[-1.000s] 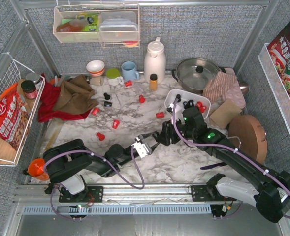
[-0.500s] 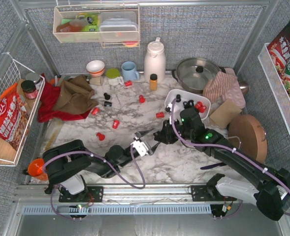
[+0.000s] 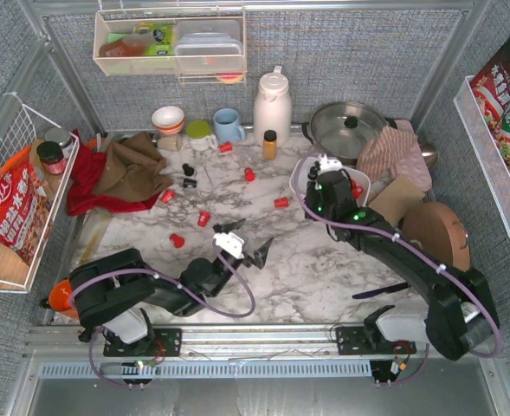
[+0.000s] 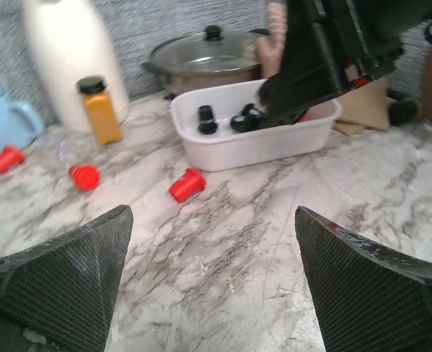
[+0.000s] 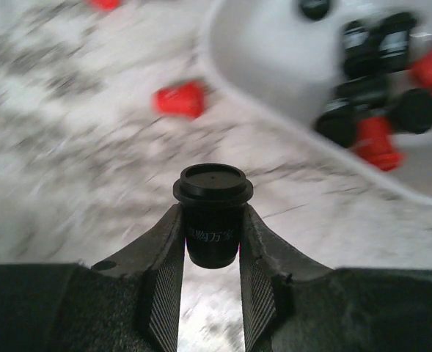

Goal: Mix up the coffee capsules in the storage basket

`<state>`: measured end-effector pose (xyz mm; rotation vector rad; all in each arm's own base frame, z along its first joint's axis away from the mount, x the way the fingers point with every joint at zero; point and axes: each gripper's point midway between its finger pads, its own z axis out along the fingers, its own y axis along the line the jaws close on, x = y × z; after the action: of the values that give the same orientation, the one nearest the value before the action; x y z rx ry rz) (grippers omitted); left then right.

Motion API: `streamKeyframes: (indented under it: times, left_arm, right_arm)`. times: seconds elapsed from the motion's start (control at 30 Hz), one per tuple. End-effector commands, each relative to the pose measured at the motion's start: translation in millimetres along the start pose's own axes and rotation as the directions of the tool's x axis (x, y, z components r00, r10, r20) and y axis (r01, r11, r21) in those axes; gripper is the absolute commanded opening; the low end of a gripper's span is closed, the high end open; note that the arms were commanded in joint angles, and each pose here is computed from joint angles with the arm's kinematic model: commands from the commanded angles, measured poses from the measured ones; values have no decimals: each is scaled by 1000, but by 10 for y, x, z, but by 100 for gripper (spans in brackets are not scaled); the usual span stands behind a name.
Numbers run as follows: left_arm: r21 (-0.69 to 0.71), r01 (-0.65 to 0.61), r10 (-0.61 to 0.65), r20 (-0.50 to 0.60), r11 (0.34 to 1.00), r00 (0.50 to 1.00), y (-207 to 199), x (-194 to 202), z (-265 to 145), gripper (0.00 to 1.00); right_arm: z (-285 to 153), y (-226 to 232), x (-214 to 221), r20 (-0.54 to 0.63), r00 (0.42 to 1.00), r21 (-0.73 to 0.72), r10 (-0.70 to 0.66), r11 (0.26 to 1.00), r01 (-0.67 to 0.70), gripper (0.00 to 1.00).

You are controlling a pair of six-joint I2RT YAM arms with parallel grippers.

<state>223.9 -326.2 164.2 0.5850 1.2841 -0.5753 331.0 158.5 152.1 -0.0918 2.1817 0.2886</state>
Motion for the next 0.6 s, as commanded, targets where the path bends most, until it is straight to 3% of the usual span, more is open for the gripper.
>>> streamKeyframes:
  times: [0.0, 0.13, 0.3, 0.4, 0.47, 0.57]
  left_arm:
    - [-240, 151, -164, -36, 959, 986, 328, 92, -25, 99]
    - [-324, 94, -172, -221, 942, 960, 357, 284, 112, 99]
    - [-346, -97, -93, -493, 933, 865, 394, 605, 288, 99]
    - [-354, -143, -90, -565, 924, 820, 451, 758, 421, 99]
    - [-364, -135, -114, -585, 922, 803, 485, 822, 545, 99]
    - [-372, -111, -142, -590, 921, 795, 520, 902, 689, 99]
  right_arm:
    - [177, -675, -397, 133, 991, 281, 30, 957, -67, 0]
    - [427, -1047, -508, 129, 987, 348, 92, 928, -132, 1]
    - [736, -1253, -600, 86, 989, 377, 123, 914, -146, 36]
    - [867, -1293, -555, 50, 989, 375, 142, 915, -151, 62]
    - [861, -1301, -567, 51, 988, 374, 145, 915, -153, 72]
    - [798, -1301, -560, 63, 987, 370, 145, 916, -158, 78]
